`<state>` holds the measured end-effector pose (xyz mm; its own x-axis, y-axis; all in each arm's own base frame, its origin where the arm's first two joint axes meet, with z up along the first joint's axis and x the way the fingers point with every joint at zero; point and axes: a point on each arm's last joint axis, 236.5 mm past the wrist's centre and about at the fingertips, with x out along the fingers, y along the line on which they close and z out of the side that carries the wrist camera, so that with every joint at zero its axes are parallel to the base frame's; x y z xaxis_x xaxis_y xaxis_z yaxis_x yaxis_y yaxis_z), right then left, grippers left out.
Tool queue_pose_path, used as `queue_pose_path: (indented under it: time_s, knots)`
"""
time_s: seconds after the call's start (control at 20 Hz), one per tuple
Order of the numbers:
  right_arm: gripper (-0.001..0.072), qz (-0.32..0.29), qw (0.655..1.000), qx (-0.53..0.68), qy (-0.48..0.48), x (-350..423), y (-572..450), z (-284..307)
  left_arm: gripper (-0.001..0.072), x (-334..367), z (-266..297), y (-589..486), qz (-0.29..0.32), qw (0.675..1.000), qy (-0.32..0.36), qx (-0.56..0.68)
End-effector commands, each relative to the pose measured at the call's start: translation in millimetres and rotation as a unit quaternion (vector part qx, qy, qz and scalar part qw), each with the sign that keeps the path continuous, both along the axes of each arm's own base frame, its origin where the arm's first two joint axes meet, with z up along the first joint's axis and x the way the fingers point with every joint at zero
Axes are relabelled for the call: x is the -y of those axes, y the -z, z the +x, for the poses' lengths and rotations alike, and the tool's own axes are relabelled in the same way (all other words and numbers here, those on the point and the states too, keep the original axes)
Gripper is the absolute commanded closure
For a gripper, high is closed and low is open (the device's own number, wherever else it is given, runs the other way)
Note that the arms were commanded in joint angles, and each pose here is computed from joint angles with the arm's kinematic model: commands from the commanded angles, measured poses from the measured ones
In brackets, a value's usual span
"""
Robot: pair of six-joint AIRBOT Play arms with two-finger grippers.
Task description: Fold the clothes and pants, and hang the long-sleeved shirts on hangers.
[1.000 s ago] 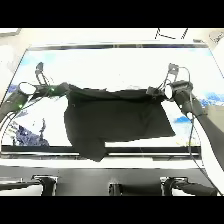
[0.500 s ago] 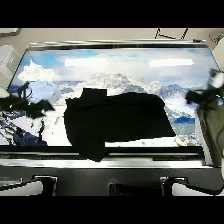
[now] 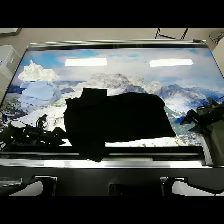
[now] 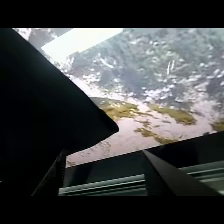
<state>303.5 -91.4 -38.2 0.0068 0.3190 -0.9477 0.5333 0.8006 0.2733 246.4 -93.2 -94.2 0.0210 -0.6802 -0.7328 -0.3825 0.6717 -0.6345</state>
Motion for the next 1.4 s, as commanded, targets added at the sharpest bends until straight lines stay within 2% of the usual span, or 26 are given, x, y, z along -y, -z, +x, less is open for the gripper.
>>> queue_pose_path:
  time_s: [0.0, 0.1, 0.15, 0.35, 0.5, 0.55, 0.6, 0.7, 0.8, 0.9, 1.0, 1.1, 1.2, 1.25, 1.35]
  knots:
    - [0.0156, 0.006, 1.0, 0.008, 0.0, -1, 6, 0, 0.0356, 17, 5, 16, 0.016, 0.999, -0.032, 0.004]
    - [0.009, 0.009, 1.0, -0.008, -0.002, -5, 23, -11, 0.0601, 18, 10, 19, 0.027, 0.999, -0.038, 0.011]
    - [0.0077, 0.021, 1.0, -0.018, -0.007, -11, 33, -17, 0.068, 17, 10, 19, 0.027, 0.999, -0.038, 0.011]
    - [0.0083, 0.092, 0.995, -0.024, -0.012, -41, 58, -19, 0.0688, 16, 14, 13, 0.029, 0.999, -0.038, 0.024]
    - [0.0148, 0.101, 0.995, -0.018, -0.02, -54, 70, -8, 0.0688, 16, 17, 6, 0.031, 0.998, -0.039, 0.04]
    - [0.0186, 0.093, 0.995, -0.012, -0.027, -59, 73, -3, 0.0688, 16, 18, 4, 0.032, 0.998, -0.039, 0.045]
    - [0.0305, 0.089, 0.995, -0.007, -0.035, -67, 74, 2, 0.0688, 15, 19, 1, 0.032, 0.998, -0.039, 0.049]
    - [0.0672, 0.094, 0.993, -0.013, -0.065, -83, 68, 3, 0.0689, 14, 31, -11, 0.035, 0.996, -0.039, 0.073]
    - [0.0672, 0.095, 0.991, 0.01, -0.094, -85, 43, 17, 0.0691, 8, 66, -49, 0.044, 0.988, -0.04, 0.141]
    - [0.0673, 0.058, 0.988, 0.094, -0.111, -72, -17, 56, 0.0691, -2, 115, -126, 0.061, 0.963, -0.039, 0.258]
    - [0.0672, -0.023, 0.958, 0.252, -0.136, -53, -127, 107, 0.0691, -9, 156, -263, 0.091, 0.896, -0.026, 0.433]
    - [0.0672, -0.145, 0.871, 0.439, -0.163, -41, -282, 126, 0.069, -10, 153, -422, 0.126, 0.788, -0.016, 0.603]
    - [0.0672, -0.265, 0.747, 0.596, -0.129, -38, -443, 92, 0.0689, -5, 107, -551, 0.156, 0.678, -0.016, 0.718]
    - [0.0672, -0.298, 0.69, 0.65, -0.113, -47, -502, 56, 0.0689, 1, 78, -593, 0.16, 0.635, -0.017, 0.755]
    - [0.0672, -0.329, 0.626, 0.7, -0.104, -70, -558, -11, 0.0689, 12, 21, -642, 0.165, 0.576, -0.016, 0.801]
